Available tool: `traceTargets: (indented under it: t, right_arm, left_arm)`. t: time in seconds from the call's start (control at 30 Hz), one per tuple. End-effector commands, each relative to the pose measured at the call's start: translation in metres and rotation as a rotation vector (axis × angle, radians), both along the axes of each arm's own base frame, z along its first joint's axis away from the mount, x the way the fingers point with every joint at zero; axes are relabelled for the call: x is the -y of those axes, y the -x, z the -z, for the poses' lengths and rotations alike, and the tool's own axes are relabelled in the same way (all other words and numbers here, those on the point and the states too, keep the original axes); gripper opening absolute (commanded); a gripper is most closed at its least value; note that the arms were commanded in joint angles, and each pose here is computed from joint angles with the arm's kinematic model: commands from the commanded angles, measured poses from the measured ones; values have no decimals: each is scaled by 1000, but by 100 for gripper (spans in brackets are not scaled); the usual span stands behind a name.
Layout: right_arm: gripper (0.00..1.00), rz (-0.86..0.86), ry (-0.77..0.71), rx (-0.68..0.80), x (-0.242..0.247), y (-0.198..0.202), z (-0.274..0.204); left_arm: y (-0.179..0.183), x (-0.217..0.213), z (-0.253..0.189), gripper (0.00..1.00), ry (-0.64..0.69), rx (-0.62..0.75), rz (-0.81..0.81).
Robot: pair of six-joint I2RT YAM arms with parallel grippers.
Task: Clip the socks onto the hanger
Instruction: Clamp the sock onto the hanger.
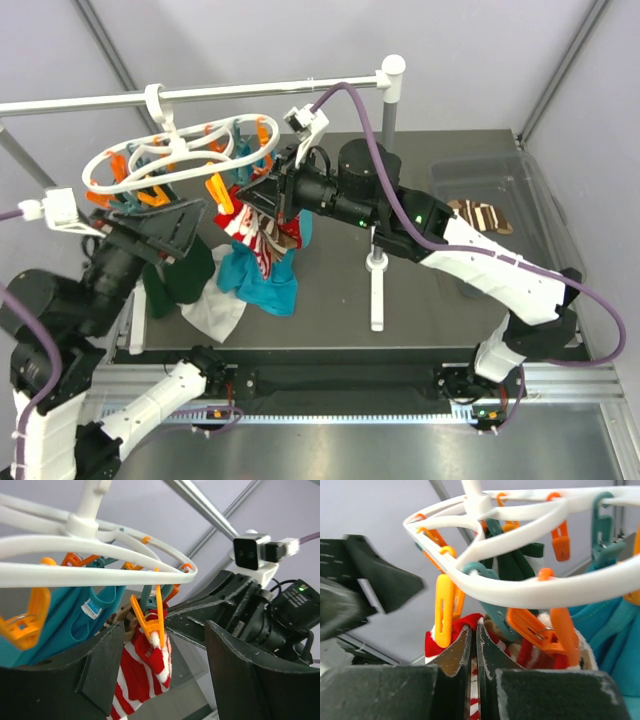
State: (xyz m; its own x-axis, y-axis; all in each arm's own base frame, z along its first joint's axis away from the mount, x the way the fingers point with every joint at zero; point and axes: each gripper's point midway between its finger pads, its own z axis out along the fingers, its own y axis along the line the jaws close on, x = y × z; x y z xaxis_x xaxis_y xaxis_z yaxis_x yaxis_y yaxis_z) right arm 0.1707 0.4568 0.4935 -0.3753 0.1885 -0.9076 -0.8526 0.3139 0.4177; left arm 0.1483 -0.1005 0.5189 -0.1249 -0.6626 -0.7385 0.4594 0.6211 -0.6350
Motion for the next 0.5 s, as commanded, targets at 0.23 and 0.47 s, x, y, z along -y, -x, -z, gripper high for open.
traceTargets:
  t: [0.23,0.47]
  right_arm:
    - [0,115,34,64,25,-36,8]
    - [0,128,48,103,37,-50,3]
  left_arm:
    - [32,-62,-33,59,-176,157,-207]
    - [-11,-48,8,63,-312,-87,-247]
